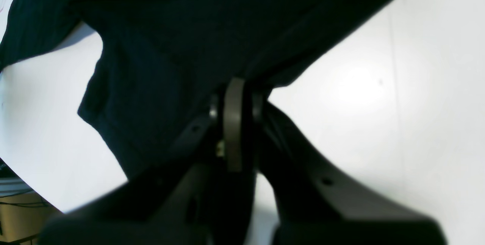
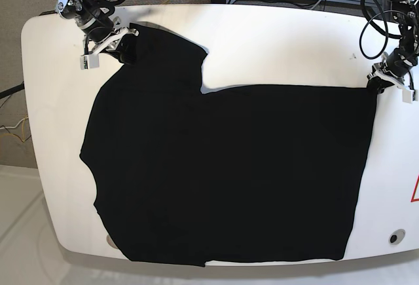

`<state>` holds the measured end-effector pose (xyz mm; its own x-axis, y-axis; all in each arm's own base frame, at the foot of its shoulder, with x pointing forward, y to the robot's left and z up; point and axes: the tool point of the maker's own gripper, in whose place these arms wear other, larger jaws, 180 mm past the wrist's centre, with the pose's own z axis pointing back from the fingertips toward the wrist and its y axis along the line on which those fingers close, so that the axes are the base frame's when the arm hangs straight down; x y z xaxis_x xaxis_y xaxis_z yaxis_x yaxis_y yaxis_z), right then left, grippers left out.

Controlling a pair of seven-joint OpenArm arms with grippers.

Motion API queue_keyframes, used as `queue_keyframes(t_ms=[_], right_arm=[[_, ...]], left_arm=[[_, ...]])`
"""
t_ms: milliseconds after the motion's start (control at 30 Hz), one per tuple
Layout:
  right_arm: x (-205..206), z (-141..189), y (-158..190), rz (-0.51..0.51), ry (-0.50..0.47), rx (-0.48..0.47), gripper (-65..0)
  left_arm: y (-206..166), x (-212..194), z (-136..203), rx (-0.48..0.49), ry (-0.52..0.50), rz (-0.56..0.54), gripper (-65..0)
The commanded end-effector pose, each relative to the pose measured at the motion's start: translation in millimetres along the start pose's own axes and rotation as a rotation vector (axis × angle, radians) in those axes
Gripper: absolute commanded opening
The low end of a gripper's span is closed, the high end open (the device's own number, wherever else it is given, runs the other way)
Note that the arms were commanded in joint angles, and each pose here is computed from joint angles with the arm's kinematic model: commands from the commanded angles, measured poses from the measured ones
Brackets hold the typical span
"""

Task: Fold the T-shirt properly
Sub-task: 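Pull the shirt with both grippers toward the robot to straighten it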

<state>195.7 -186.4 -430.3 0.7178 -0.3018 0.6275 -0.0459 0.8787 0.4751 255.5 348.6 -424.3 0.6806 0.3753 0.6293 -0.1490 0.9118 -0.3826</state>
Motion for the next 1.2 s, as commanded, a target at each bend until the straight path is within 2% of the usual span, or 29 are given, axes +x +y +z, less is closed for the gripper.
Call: queue_keyframes(t_ms=[0, 300, 433, 567, 967, 1167], right_arm=[[-6, 2, -4, 0.015, 0.036, -0.018, -65.0], [-5, 2, -4, 0.013, 0.033, -0.020, -65.0], [-4, 1, -4, 0.008, 0.028, -0.022, -65.0], [-5, 1, -5, 0.008, 0.032, -0.022, -65.0], [-3, 4, -5, 0.014, 0.030, -0.025, -65.0], [6, 9, -4, 0.017, 0.007, -0.020, -65.0]], left_arm=[[7, -14, 2, 0.027, 0.081, -0.025, -57.8], [1, -9, 0, -0.003, 0.054, 0.005, -55.5], [0, -9, 1, -0.003, 0.071, 0.001, -58.1], [0, -14, 1, -0.004, 0.098, 0.006, -65.0], [0, -1, 1, -0.014, 0.016, 0.022, -65.0], [-11, 2, 6, -0.077, 0.019, 0.046, -65.0]])
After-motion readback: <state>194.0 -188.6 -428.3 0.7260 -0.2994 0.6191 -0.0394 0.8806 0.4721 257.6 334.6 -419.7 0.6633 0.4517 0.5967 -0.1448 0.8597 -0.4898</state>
